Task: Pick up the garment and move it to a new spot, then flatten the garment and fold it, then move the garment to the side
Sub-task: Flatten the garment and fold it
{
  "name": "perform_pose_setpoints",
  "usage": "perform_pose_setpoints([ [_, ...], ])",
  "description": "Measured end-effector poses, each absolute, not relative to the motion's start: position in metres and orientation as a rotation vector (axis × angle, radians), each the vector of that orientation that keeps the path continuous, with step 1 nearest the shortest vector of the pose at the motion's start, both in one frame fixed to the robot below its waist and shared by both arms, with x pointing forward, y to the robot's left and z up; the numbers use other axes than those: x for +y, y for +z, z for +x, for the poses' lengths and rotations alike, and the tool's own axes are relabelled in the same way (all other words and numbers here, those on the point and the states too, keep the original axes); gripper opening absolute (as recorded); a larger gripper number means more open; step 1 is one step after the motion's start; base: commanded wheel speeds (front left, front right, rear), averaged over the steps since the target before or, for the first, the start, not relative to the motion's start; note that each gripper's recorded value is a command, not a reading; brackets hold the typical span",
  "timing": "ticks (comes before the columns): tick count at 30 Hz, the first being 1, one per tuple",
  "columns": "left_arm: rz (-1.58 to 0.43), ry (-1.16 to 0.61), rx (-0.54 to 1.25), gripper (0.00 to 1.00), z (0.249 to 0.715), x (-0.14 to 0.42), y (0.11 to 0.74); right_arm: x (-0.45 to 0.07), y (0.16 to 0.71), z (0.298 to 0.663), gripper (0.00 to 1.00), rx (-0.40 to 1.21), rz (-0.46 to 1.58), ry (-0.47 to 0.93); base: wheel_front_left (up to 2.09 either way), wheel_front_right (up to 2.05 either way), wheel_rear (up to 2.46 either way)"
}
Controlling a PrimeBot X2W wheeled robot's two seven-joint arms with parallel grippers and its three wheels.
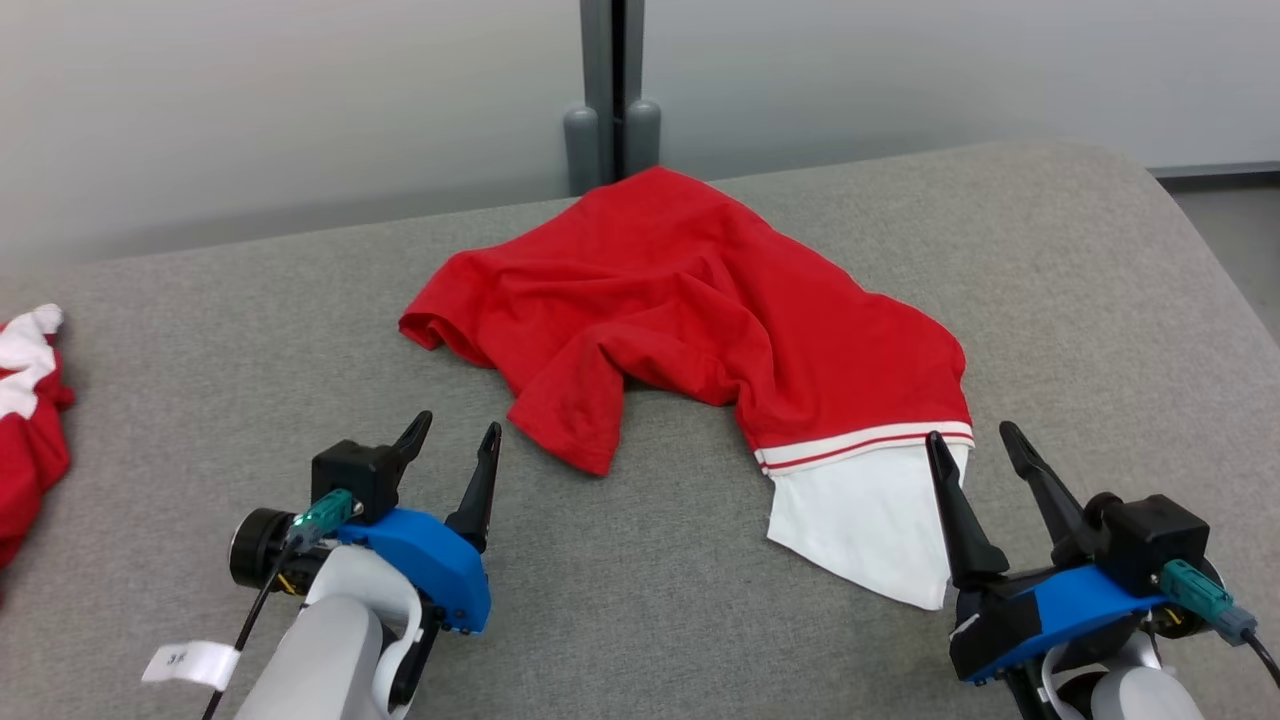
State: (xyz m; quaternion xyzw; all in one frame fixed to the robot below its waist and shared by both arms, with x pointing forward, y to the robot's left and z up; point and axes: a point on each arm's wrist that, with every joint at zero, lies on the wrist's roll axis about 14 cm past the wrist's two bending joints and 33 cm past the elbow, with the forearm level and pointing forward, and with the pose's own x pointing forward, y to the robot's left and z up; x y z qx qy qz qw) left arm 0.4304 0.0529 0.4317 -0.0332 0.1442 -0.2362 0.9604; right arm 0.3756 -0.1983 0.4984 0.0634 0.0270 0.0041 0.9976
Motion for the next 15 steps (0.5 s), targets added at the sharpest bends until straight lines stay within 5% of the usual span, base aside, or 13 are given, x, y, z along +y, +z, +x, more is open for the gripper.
perform_pose_setpoints([
  [15,-0.063,-0.564,0.601,1.00,0.458,0.015,0.363,-0.208,0.471,0.380,1.00,0.108,0.167,-0.032,0.00,0.00,0.00],
])
